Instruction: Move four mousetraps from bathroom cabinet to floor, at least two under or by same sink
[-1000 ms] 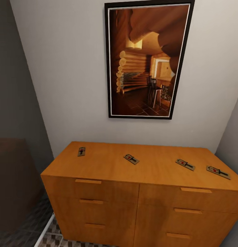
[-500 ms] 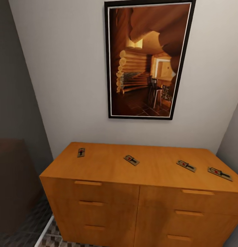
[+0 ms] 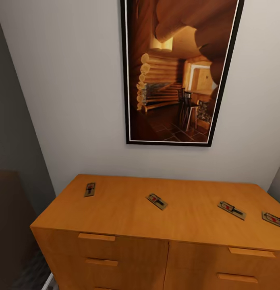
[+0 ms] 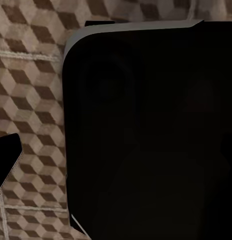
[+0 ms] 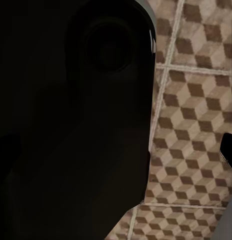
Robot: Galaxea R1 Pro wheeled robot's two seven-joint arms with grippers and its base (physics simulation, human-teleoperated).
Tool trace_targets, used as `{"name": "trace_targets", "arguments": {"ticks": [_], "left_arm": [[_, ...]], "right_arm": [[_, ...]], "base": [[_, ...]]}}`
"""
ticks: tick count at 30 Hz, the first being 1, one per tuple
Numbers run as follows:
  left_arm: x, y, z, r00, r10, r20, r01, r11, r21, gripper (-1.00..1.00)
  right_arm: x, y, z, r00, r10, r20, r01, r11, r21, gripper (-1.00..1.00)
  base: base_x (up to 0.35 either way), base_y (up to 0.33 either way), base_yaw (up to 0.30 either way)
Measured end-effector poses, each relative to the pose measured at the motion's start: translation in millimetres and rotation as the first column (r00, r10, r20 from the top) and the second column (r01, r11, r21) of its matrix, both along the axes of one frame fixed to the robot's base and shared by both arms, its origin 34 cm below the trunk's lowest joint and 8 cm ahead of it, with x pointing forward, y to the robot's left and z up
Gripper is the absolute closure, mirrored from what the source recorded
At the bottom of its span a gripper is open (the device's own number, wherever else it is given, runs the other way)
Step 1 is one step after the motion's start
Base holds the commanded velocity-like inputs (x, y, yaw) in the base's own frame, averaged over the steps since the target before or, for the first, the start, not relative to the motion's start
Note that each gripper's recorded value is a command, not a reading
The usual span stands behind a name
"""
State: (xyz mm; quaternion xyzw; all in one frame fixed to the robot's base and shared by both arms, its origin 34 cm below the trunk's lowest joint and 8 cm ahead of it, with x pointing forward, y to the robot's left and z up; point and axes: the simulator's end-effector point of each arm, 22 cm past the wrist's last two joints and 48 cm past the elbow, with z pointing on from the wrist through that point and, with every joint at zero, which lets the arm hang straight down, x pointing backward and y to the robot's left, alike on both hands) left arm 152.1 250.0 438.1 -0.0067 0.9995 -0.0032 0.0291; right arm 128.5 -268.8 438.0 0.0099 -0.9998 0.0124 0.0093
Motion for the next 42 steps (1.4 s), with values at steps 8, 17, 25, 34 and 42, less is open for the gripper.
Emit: {"name": "trace_targets", "arguments": {"ticks": [8, 17, 25, 34, 42], "left_arm": [[0.3, 0.6, 0.0, 1.0, 0.001, 0.001, -0.001, 1.0, 0.001, -1.0], [0.9, 0.4, 0.0, 1.0, 0.001, 0.004, -0.001, 1.0, 0.002, -1.0], [1.1, 0.6, 0.0, 1.0, 0.003, 0.004, -0.003, 1.0, 0.003, -1.0], [1.1, 0.6, -0.1, 1.0, 0.002, 0.004, -0.002, 1.0, 0.003, -1.0], [1.1, 0.6, -0.1, 1.0, 0.002, 0.004, -0.002, 1.0, 0.003, -1.0]], "right_arm": [[0.0, -0.1, 0.0, 1.0, 0.0, 0.0, 0.0, 1.0, 0.0, -1.0], [0.0, 0.6, -0.1, 1.0, 0.0, 0.0, 0.0, 1.0, 0.001, -1.0], [0.0, 0.1, -0.1, 1.0, 0.0, -0.001, 0.0, 1.0, 0.0, -1.0], [0.1, -0.1, -0.1, 1.0, 0.0, -0.001, 0.0, 1.0, 0.0, -1.0], [0.1, -0.1, -0.1, 1.0, 0.0, -0.001, 0.0, 1.0, 0.0, -1.0]], "base": [[0.307, 0.0, 0.0], [0.155, 0.0, 0.0], [0.03, 0.0, 0.0], [0.006, -0.123, 0.0], [0.001, -0.253, 0.0]]}}
